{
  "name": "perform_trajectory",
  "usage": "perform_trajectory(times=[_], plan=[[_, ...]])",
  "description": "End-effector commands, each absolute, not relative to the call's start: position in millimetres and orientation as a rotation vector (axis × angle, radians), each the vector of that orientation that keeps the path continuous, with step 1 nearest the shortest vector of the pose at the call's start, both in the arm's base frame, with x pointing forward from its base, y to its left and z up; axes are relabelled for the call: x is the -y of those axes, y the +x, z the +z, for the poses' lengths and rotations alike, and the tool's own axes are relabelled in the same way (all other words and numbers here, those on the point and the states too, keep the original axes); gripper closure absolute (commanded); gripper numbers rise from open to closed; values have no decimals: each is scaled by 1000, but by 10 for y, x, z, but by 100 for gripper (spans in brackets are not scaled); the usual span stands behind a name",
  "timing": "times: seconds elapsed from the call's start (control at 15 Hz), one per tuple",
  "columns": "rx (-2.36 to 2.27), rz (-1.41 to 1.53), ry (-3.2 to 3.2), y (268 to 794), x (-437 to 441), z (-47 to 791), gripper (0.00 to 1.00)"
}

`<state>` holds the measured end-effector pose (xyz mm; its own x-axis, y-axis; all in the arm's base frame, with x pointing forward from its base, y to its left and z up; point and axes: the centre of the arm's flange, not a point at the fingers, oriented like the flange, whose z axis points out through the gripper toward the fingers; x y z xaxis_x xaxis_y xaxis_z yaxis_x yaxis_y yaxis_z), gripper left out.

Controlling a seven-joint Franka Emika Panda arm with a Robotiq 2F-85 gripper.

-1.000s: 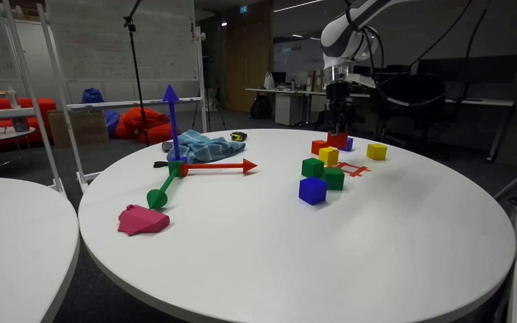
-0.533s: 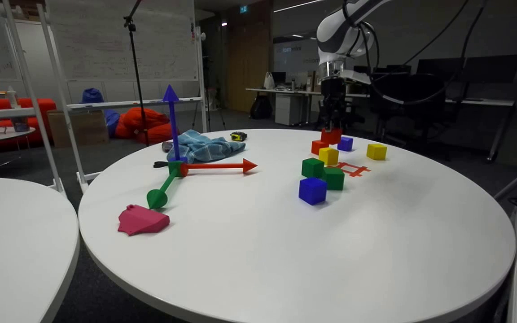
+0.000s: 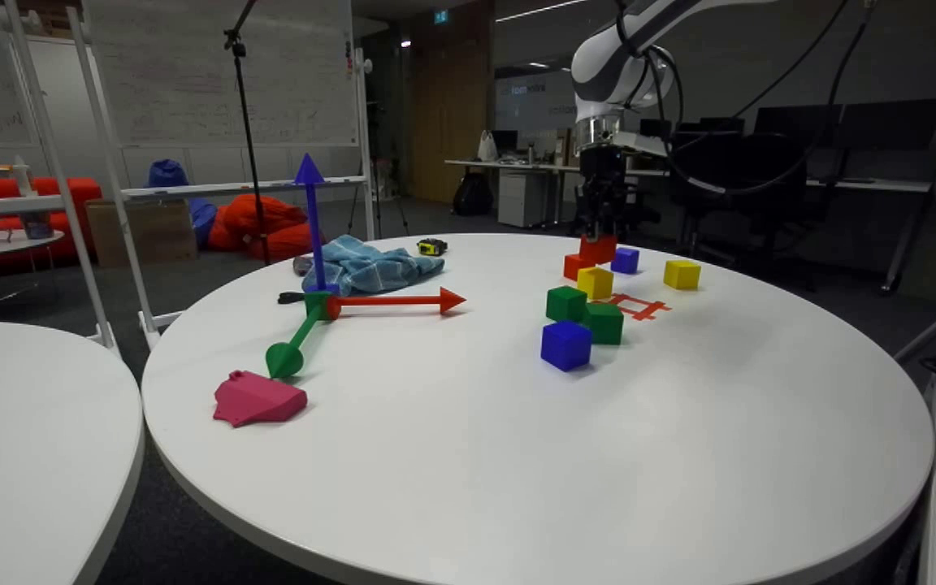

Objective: Pick up the orange cube and put it on top of the yellow cube on the left

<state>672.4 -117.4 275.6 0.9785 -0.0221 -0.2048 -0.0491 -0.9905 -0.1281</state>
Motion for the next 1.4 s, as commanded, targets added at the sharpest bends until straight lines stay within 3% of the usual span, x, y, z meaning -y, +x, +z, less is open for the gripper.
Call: perform_trajectory(times=[0.0,0.8,0.87,0.93,1.13,1.33], plan=[[-83,328,-3001,6861,1235,2737,71],[-107,375,-2978,6941,1370,2504,71],[-109,386,-2973,6933,1375,2510,34],[-115,398,-2969,6927,1383,2503,20],[-121,415,-2963,6915,1402,2489,1],[-122,438,-2957,6909,1410,2478,0]])
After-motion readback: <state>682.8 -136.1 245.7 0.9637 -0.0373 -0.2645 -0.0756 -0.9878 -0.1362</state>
